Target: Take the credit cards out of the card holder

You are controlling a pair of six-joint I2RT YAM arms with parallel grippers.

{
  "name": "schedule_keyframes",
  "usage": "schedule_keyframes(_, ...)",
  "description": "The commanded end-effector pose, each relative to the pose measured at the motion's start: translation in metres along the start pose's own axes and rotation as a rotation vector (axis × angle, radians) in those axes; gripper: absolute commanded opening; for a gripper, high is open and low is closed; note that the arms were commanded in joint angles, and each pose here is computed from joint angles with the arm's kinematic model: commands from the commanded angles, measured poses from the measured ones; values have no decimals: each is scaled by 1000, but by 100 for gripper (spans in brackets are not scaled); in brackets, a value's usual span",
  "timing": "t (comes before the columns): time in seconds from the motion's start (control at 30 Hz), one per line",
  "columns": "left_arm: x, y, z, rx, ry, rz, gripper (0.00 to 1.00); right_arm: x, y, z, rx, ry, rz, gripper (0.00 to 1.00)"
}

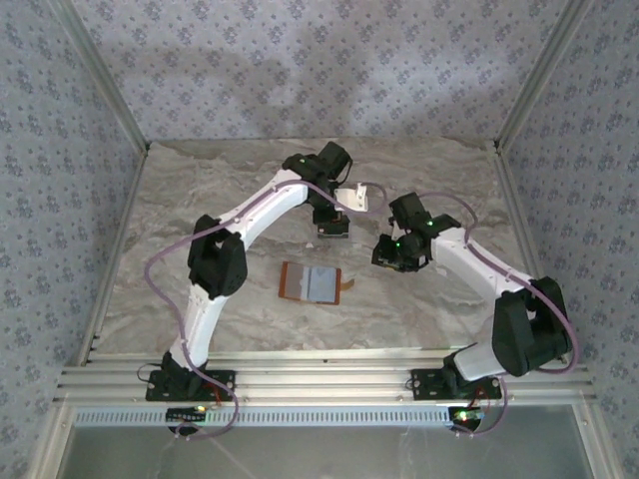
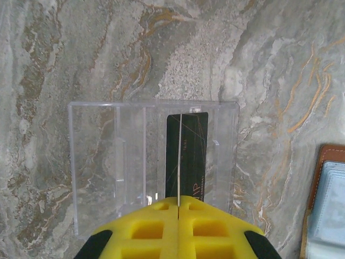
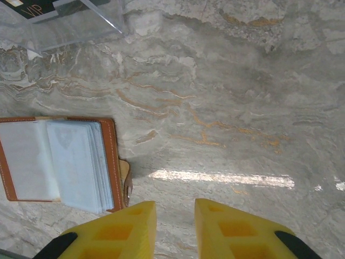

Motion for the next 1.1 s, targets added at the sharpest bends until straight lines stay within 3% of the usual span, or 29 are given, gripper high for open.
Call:
schedule_keyframes(0.0, -2, -5, 3, -30, 47, 47, 0, 6, -6, 4, 3, -5, 14, 27)
schedule_keyframes(0.4, -27, -12, 4, -58, 108, 123, 1, 2, -13, 7, -17, 4, 10, 27)
schedule_keyframes(0.53, -32, -12, 4, -64, 122, 128, 8, 2, -14, 8, -19, 6, 8, 27)
schedule_keyframes(0.8, -29, 6, -6, -81, 107, 9, 27, 5, -14, 9, -16, -6, 4, 27)
schedule_keyframes(1.07, -14, 14, -13, -24, 62, -39, 28, 7, -10, 7, -15, -27, -19, 28)
Point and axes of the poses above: each hand's point on the last joint's axis, 136 mm out from that joint toward the fingers, its own x axis back along the fingers, its own y axis along the line the jaws close on, z = x × y, the point moved 6 cm from there along x, back along the fingers
